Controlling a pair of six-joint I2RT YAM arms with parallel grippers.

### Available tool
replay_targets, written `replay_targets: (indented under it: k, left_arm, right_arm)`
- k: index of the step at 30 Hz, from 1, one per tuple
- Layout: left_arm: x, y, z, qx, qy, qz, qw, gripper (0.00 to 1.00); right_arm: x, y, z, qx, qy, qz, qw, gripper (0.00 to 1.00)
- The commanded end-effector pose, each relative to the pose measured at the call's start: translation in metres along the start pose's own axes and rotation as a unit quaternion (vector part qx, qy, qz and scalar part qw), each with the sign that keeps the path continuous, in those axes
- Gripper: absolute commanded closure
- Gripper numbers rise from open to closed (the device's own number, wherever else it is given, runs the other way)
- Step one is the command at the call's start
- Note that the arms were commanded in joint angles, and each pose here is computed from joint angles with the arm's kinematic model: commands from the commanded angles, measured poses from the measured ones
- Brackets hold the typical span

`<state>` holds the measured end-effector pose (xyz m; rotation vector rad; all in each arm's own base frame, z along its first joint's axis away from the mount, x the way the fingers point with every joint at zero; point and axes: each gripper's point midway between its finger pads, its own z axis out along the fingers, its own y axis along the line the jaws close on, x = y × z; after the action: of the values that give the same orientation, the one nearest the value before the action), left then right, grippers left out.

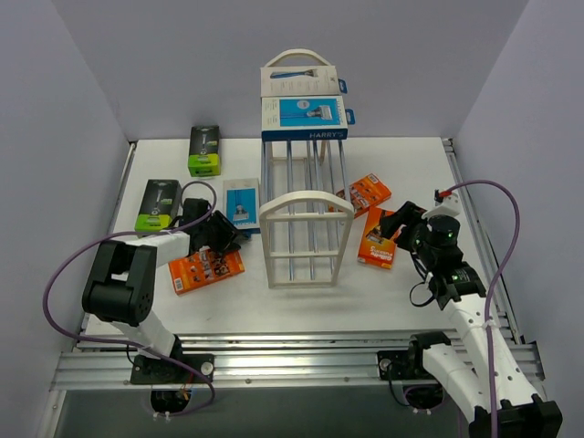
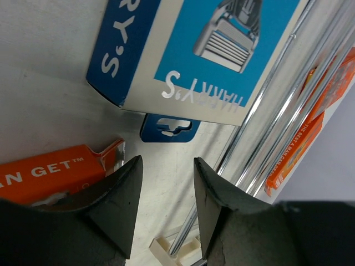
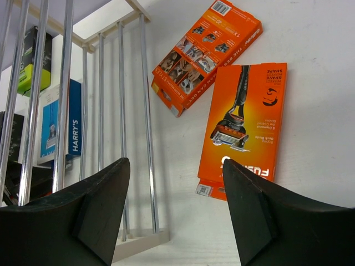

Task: Place and organize the shaving razors onto the shelf
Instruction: Grab a shaving razor with the left arm

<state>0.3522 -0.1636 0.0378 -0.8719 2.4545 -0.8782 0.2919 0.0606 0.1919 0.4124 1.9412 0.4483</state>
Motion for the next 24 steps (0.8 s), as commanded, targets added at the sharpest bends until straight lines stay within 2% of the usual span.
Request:
replay_targets:
  k: [1,18,24]
  left_arm:
    - [-0.012,-0.01,0.002,0.008,-0.015,0.012,1.0,0.5]
    - [-0.023,-0.011,0.012,0.008,-0.025,0.028,0.999,0.53]
    - [-0.034,-0.016,0.008,0.01,-0.046,0.042,0.998,0.53]
  right_arm:
    - [-0.003,-0.001,0.004,-0.003,-0.006,-0.002,1.0,0.37]
    - [0.001,-0.001,0.009,-0.011,0.006,0.0,1.0,0.36]
    - [0.003,-0.001,0.01,-0.014,0.01,0.001,1.0,0.35]
